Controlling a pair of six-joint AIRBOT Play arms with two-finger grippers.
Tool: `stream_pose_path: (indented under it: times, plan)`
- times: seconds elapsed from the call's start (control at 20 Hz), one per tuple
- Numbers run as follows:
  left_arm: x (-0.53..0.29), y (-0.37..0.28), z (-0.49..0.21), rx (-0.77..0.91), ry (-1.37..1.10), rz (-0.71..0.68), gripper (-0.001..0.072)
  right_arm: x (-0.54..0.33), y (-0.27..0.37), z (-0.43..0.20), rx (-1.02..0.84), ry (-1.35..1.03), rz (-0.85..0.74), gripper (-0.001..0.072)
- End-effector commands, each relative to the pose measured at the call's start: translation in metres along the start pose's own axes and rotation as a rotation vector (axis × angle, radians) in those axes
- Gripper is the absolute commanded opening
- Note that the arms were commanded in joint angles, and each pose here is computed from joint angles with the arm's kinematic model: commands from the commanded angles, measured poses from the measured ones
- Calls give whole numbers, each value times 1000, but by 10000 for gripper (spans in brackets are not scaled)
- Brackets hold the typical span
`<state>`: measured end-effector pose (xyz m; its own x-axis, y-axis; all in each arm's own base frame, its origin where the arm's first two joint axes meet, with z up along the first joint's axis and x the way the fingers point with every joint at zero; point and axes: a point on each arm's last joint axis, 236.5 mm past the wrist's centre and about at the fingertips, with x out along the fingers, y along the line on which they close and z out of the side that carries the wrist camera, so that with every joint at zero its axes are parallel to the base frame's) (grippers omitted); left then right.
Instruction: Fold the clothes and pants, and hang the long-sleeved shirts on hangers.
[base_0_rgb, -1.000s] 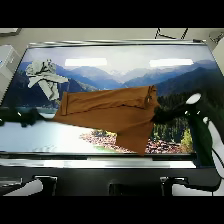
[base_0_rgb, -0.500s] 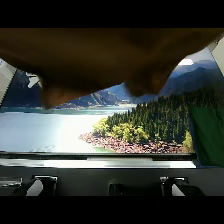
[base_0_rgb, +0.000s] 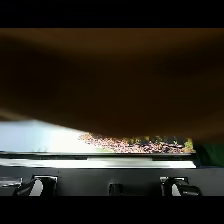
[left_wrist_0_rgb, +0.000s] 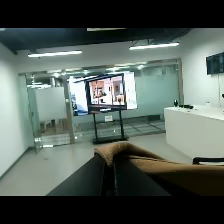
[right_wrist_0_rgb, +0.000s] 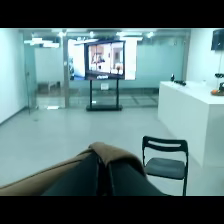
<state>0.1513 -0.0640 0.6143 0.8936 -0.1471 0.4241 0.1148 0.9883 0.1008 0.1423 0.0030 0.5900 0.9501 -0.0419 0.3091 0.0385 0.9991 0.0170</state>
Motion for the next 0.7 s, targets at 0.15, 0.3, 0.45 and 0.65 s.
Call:
stream_pose_path:
  times: [0.15, 0.3, 0.45, 0.65]
  plan:
    - [20, 16, -193, -270, 682, -85, 21, 36, -21, -162, 28, 639, -61, 37]
    - [19, 27, -346, -489, 1071, -144, 21, 45, -13, -351, 110, 1331, 10, 35]
    - [-6, 1, -502, -686, 1357, -192, 21, 42, 22, -503, 327, 1650, 121, 35]
    - [-11, -4, -642, -805, 1466, -56, 22, 64, 57, -631, 657, 1695, 102, 35]
